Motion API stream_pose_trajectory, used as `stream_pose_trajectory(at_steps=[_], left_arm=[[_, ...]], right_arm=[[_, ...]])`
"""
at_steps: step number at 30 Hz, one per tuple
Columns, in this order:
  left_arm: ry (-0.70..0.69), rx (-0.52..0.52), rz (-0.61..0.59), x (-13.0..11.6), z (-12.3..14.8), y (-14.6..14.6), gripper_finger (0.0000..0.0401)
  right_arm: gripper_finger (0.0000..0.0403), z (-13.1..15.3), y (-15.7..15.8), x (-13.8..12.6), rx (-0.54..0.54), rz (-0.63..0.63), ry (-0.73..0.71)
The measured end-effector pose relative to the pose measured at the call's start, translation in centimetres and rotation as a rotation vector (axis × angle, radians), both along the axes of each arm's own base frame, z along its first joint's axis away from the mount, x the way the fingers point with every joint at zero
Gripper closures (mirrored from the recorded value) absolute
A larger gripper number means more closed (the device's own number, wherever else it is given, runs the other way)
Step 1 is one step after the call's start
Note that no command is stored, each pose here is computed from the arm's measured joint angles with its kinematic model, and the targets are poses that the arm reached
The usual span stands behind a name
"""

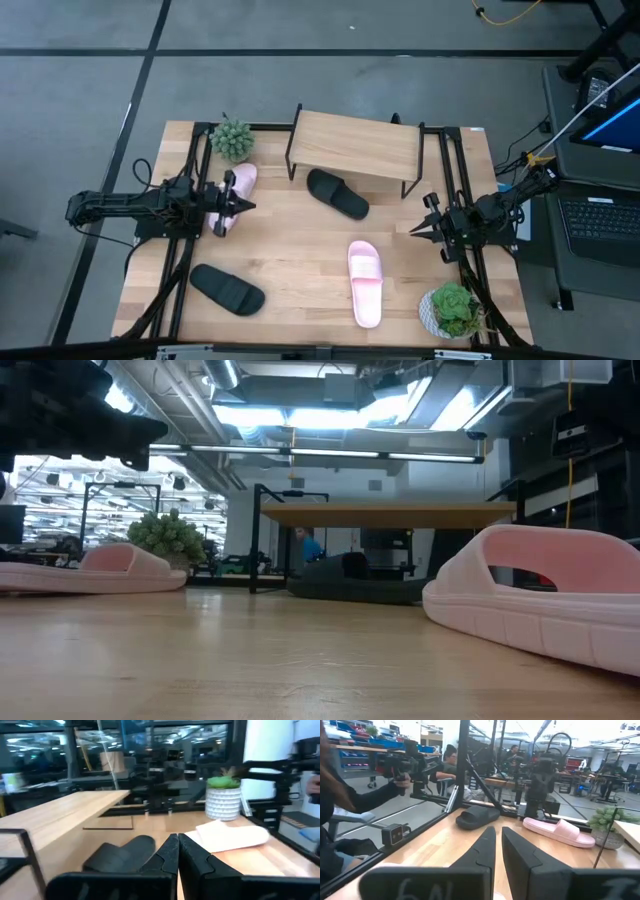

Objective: Pick and place slides into the shelf
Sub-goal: Put the top pink slipper on the shelf

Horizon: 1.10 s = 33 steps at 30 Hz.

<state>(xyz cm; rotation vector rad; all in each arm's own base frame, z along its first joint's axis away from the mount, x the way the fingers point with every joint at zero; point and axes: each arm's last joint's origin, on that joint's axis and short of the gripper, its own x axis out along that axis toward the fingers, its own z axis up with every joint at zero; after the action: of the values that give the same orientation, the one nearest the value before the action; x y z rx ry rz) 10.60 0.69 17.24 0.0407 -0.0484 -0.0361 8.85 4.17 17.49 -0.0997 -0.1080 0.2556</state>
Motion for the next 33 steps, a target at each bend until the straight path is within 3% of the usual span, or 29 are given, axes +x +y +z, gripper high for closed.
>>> stream_pose_trajectory(at_steps=[9,19,22,28,33], left_arm=[[-0.025,-0.013,0.163,-0.1,0.6,0.5,0.0401],[-0.028,-0.016,0.149,0.3,3.7,0.5,0.0401],[-0.002,-0.076,0.146,0.8,4.3,0.5,0.0401],[0.112,-0.122,0.176,2.8,4.6,0.8,0.0401],[0.179,-0.102,0.161,5.1,4.1,0.8,0.0401]], right_arm=[[0.0397,0.0,-0.3,0.1,0.162,-0.08,0.033],[0.04,0.6,-0.4,0.0,0.158,-0.118,0.027],[0.04,1.1,-0.5,-0.1,0.129,-0.121,0.012],[0.0401,2.6,-0.5,0.1,0.063,-0.159,0.016],[0.0401,2.0,-0.5,1.3,0.046,-0.276,0.131]])
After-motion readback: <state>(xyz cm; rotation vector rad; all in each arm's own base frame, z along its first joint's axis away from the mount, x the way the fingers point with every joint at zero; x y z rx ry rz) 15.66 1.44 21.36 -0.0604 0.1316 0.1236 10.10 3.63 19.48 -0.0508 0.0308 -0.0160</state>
